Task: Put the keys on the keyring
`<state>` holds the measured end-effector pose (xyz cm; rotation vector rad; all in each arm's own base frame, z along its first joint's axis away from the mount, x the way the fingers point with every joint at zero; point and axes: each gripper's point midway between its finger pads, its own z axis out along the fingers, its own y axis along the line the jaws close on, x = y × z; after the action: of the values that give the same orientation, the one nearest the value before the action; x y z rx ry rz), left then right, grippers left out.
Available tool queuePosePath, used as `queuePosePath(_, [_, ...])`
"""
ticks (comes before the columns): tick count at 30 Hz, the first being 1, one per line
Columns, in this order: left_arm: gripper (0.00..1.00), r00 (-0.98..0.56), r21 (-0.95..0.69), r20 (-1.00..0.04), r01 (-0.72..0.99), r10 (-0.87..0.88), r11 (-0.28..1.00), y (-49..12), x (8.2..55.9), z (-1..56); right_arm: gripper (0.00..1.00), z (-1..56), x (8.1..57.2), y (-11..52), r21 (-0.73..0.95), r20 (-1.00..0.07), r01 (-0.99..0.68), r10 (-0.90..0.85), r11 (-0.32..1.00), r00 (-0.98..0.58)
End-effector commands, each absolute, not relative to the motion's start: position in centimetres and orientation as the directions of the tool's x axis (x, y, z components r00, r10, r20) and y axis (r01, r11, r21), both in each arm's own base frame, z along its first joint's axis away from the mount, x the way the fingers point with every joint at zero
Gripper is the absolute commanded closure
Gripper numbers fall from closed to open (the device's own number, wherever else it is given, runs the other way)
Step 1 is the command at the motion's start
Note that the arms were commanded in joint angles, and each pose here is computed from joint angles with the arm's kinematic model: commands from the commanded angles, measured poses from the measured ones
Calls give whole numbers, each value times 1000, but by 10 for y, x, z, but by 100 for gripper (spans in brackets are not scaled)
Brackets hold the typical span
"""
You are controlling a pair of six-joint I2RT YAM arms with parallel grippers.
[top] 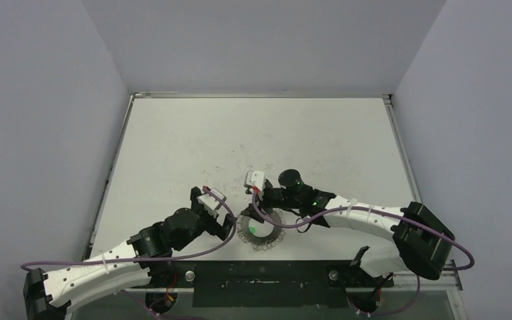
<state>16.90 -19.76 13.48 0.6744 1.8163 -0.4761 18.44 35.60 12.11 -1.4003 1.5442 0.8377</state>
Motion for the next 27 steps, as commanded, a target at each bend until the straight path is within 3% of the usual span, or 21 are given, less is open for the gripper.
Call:
queuePosePath(1, [3, -286, -100, -953, 603, 97, 792, -206, 176, 160, 29, 175, 211, 345, -60, -978, -961, -210, 270, 2])
queuePosePath(7, [3, -385, -171, -918, 604, 97, 779, -220, 177, 147, 0, 172, 235, 303, 6, -980, -898, -174, 441, -93])
queuePosePath(14, [3, -622, -387, -783, 464, -18, 797, -226, 200, 119, 0, 175, 266, 243, 143, -972, -729, -42, 669, -229])
queuePosePath(19, [13, -751, -536, -651, 351, -111, 768, -231, 214, 100, 0, 177, 282, 206, 296, -928, -568, 92, 768, -360])
queuePosePath(25, [10, -765, -584, -599, 214, -238, 783, -219, 233, 87, 0, 145, 301, 169, 409, -801, -276, 198, 870, -564])
queuePosePath(27, [8, -770, -613, -572, 170, -284, 772, -216, 231, 85, 0, 127, 297, 162, 390, -748, -234, 159, 891, -645])
